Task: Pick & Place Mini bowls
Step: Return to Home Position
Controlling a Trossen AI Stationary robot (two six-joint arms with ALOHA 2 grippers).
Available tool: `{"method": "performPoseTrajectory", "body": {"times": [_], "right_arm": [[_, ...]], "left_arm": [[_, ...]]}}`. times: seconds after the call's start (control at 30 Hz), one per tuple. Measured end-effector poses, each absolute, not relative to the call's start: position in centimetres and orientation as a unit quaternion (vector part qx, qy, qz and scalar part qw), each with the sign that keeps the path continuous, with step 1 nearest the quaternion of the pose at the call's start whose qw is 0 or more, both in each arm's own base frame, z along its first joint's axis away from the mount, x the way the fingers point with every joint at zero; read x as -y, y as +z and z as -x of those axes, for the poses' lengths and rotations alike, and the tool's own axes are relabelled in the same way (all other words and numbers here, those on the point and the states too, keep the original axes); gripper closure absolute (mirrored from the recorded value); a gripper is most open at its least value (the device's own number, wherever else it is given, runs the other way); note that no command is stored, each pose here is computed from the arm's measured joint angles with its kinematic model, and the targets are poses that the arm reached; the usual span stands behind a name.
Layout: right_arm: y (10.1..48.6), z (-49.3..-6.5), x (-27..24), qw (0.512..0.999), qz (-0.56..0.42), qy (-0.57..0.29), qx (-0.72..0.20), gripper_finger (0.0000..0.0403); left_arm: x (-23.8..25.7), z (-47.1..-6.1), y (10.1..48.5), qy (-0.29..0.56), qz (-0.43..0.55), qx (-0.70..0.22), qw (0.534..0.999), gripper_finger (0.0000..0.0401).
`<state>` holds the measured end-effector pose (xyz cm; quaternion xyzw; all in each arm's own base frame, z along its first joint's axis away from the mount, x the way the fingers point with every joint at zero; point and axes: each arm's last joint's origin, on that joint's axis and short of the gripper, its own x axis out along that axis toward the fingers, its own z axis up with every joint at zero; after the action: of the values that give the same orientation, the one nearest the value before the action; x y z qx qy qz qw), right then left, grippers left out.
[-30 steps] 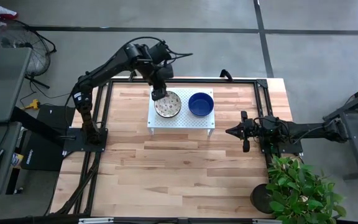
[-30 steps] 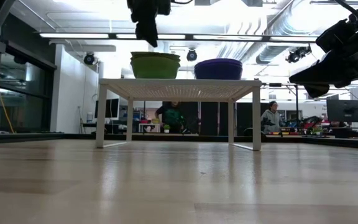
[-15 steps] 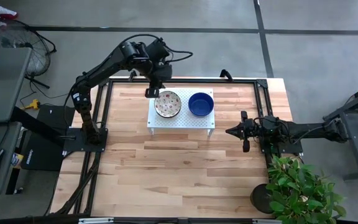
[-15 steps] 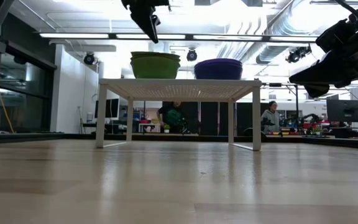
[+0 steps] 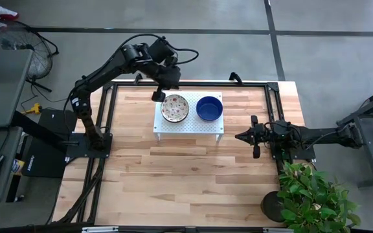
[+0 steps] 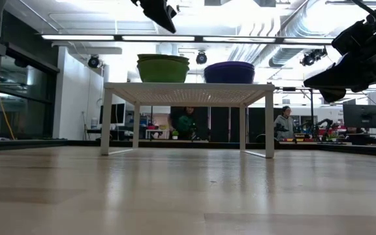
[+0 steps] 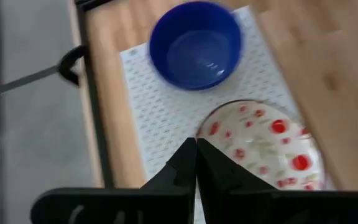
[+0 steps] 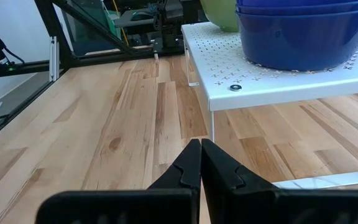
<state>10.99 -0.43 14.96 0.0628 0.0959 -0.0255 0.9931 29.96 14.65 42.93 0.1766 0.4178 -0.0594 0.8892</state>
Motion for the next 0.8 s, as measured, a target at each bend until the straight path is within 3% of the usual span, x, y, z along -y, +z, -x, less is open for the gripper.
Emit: {"method": "performPoseTrajectory", "body": {"times": [0.3,0.63,0.8], "right_arm": [[15.0,-11.0,0.4,0.993,-0.063,-0.025,-0.096,0.0402],[15.0,-11.0,0.4,0.993,-0.063,-0.025,-0.096,0.0402],[15.0,-11.0,0.4,0.993,-0.063,-0.025,-0.096,0.0402]], "left_arm": [[-12.8,-28.6,39.9,-0.13,-0.166,-0.335,0.918,0.04],[-11.4,-24.8,35.9,-0.103,-0.203,-0.223,0.948,0.0401],[-12.6,-23.1,33.4,-0.104,-0.172,-0.167,0.965,0.0401]]}}
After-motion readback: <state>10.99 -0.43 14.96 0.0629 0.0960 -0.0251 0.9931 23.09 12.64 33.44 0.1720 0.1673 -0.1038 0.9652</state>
